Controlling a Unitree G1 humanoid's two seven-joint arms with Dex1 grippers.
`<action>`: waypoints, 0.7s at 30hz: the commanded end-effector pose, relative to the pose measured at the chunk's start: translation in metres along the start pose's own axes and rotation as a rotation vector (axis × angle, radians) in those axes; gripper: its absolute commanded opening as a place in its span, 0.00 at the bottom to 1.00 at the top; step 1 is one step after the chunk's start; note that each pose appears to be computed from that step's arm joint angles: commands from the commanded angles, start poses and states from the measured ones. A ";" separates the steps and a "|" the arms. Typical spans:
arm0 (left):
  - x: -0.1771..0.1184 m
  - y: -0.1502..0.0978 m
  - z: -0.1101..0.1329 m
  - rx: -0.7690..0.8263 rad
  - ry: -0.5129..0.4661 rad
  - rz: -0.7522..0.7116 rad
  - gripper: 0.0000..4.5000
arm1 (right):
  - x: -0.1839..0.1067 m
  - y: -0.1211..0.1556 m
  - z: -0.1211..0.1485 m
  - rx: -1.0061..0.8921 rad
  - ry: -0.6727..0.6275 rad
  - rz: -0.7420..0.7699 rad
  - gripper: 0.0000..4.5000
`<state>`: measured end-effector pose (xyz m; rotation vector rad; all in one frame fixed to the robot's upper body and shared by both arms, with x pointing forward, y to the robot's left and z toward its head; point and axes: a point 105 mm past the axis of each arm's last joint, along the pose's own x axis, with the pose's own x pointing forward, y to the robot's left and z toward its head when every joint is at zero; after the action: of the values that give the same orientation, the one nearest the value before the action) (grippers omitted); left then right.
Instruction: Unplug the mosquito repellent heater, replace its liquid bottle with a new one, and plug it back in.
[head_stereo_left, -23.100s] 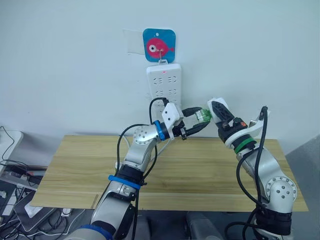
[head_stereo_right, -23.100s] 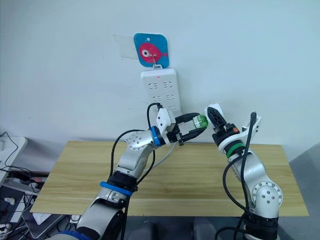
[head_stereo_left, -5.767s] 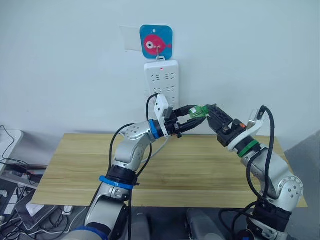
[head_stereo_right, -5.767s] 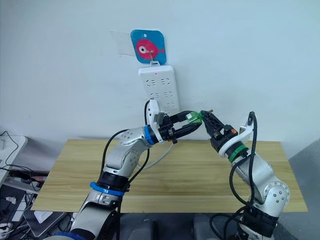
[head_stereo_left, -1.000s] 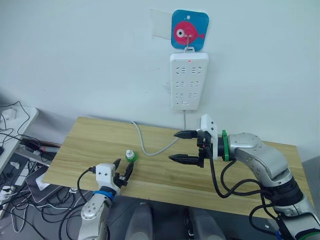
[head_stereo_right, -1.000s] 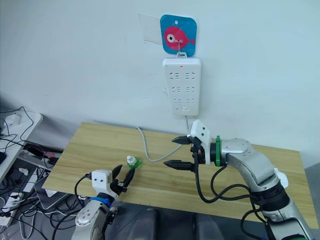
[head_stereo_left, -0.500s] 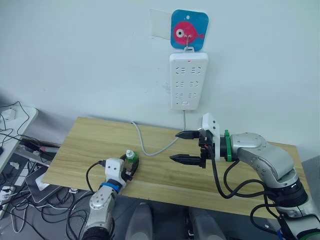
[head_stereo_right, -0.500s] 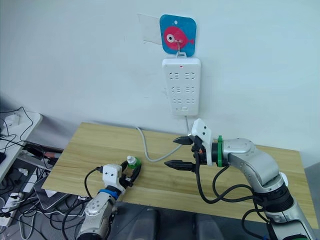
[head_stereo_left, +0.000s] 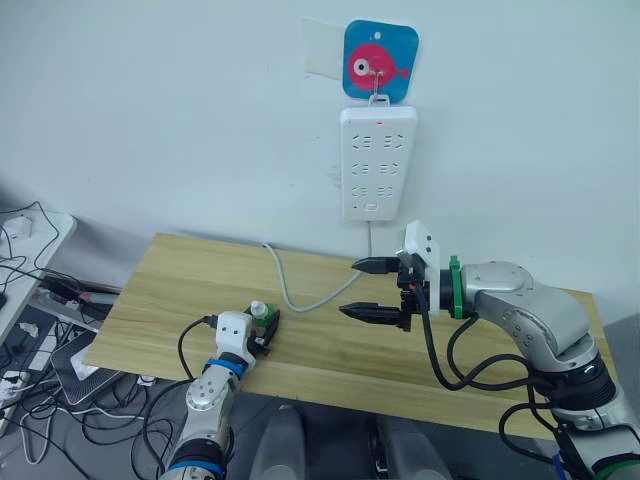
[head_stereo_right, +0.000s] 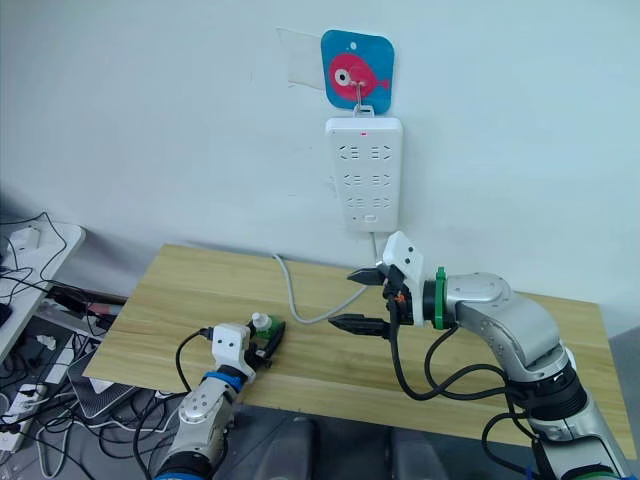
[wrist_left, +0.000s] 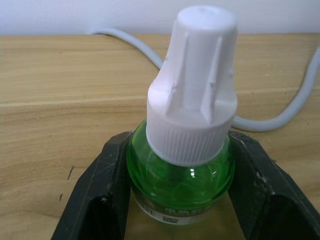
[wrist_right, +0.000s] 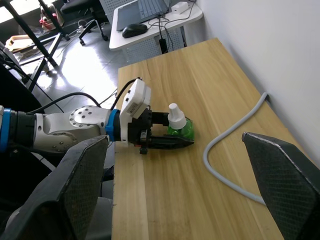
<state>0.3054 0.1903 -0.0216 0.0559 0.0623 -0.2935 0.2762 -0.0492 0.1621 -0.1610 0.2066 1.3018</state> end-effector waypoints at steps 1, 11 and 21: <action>0.009 -0.010 0.026 0.094 -0.053 -0.130 0.50 | -0.008 -0.005 0.012 -0.065 -0.038 -0.037 1.00; 0.024 -0.078 0.120 0.241 -0.073 -0.915 0.50 | -0.022 -0.013 0.000 -0.079 -0.080 -0.144 1.00; 0.020 -0.109 0.150 0.244 -0.035 -1.270 0.50 | -0.023 -0.004 -0.002 -0.032 -0.143 -0.258 1.00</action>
<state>0.3048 0.0751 0.1152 0.2557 0.0338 -1.5119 0.2789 -0.0735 0.1521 -0.1214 0.0997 1.0625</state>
